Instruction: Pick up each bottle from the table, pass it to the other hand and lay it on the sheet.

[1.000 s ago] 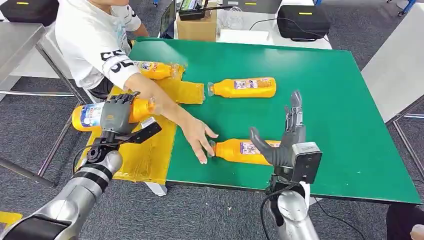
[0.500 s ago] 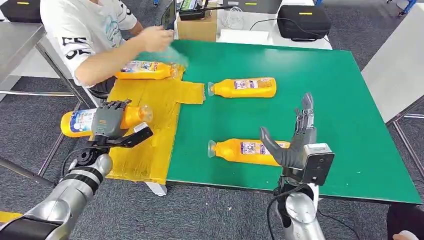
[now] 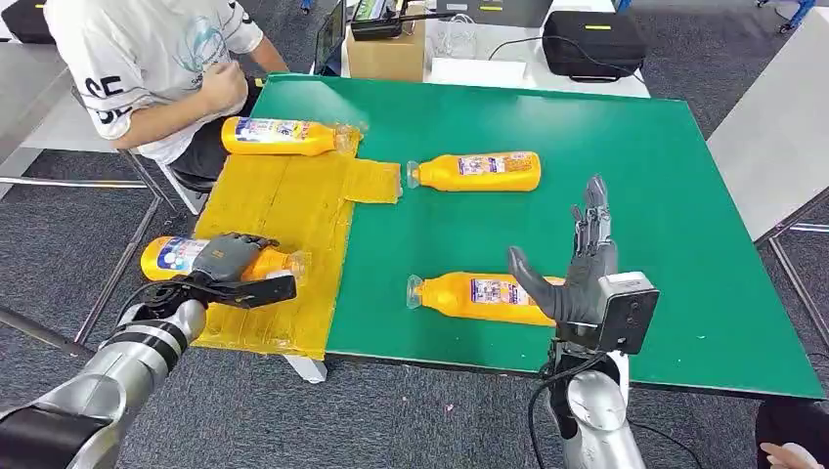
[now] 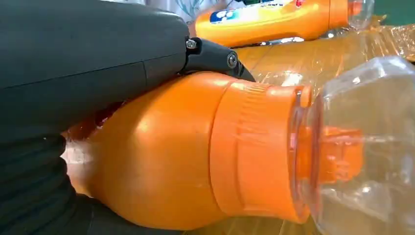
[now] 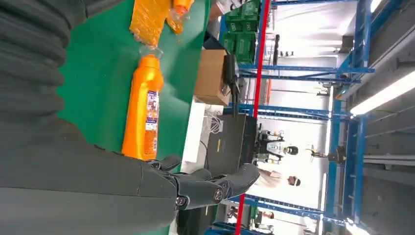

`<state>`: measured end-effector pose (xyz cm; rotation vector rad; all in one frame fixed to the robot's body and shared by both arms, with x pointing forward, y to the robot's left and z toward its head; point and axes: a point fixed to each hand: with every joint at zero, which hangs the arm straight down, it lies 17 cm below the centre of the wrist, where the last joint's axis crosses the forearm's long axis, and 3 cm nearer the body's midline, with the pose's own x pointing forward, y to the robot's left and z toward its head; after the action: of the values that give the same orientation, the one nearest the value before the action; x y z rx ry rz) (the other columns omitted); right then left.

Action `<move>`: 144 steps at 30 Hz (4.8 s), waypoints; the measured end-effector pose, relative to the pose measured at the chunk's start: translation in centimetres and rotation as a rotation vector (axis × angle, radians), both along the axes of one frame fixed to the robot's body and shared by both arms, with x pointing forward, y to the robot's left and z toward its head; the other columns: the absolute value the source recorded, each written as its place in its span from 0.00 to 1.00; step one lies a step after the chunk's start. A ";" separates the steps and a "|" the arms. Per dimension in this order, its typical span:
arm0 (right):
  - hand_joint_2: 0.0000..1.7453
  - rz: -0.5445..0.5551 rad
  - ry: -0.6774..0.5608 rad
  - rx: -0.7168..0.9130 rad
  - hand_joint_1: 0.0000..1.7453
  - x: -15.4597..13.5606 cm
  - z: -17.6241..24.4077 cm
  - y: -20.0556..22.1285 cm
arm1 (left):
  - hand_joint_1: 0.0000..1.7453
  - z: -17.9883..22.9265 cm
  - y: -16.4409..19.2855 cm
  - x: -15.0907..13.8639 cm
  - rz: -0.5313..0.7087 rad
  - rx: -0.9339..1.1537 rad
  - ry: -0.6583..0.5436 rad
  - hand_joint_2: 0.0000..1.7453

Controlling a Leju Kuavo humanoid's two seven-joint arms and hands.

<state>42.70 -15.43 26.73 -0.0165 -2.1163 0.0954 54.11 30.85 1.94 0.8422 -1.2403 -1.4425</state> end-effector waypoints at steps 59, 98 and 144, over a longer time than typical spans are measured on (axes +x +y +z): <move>1.00 0.028 0.537 -1.015 0.00 6.6 -22.8 -1.1 | 0.00 13.9 -10.0 -1.9 0.079 -1.630 -0.098 1.00; 1.00 0.118 0.621 -1.284 1.00 9.1 -22.6 -9.4 | 0.00 10.5 -10.8 -1.6 0.161 -1.681 -0.030 1.00; 1.00 0.180 0.117 -0.706 1.00 5.0 -12.1 15.3 | 0.00 18.1 -24.0 -4.4 -0.098 -1.853 0.282 1.00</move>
<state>47.69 -0.10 14.61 -0.2326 -1.8650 0.9204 49.73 6.80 20.03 -0.6702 -1.6907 -0.0182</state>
